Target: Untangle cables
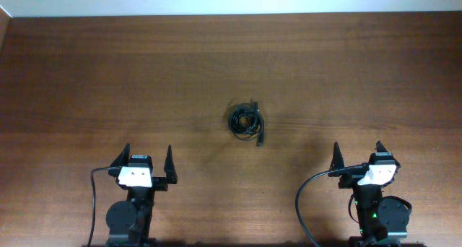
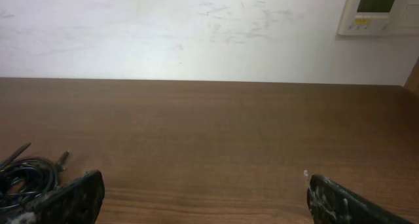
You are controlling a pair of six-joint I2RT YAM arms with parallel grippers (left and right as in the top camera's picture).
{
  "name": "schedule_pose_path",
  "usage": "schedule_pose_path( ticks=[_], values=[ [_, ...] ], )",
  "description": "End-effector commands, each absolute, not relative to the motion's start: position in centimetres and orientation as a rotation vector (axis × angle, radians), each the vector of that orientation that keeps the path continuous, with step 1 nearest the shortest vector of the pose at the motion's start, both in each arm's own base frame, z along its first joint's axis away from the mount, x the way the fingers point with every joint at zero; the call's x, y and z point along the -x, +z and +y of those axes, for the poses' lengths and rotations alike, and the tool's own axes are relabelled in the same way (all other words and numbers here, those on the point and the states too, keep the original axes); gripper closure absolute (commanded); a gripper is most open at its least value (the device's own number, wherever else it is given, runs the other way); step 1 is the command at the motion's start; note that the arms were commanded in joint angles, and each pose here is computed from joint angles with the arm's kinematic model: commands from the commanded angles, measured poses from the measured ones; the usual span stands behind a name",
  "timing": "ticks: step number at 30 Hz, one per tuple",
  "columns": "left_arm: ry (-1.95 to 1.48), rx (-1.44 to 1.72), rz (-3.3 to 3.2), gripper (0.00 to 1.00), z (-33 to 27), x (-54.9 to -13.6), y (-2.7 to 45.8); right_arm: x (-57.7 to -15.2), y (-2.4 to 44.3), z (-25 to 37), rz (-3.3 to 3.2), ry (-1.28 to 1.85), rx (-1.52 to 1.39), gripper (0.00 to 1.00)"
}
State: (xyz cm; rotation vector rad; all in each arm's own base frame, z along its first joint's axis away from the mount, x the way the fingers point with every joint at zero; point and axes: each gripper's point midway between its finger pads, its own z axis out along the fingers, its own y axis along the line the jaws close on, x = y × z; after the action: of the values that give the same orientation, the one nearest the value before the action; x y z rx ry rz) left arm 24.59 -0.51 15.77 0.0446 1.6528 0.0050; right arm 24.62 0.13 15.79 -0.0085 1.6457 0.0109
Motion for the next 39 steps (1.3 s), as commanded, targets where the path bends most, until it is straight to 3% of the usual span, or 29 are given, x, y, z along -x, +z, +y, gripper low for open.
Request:
schedule_pose_path(
  ticks=[1, 31, 33, 35, 37, 39],
  values=[
    [0.024, -0.044, 1.65, 0.01, -0.3, -24.6, 15.6, -24.6, 15.6, 0.2, 1.648, 0.019, 0.004, 0.02],
    [0.021, -0.045, 1.648, 0.01, -0.3, -24.6, 15.7, -24.6, 15.6, 0.2, 1.648, 0.019, 0.004, 0.02],
    [-0.077, -0.093, 1.638, 0.01, -1.9, -24.5, 15.9, -24.6, 15.6, 0.2, 1.648, 0.019, 0.004, 0.01],
    [-0.442, -0.183, 1.617, 0.01, -6.7, -23.3, 16.6, -24.6, 15.6, 0.2, 1.648, 0.019, 0.004, 0.02],
    [-0.657, -0.333, 1.517, 0.01, -10.1, -21.3, 19.0, -24.6, 15.6, 0.2, 1.648, 0.019, 0.004, 0.02],
    [-0.664, -0.496, 1.28, 0.01, -11.6, -19.2, 23.8, -24.6, 15.6, 0.2, 1.648, 0.019, 0.004, 0.02]
  ],
)
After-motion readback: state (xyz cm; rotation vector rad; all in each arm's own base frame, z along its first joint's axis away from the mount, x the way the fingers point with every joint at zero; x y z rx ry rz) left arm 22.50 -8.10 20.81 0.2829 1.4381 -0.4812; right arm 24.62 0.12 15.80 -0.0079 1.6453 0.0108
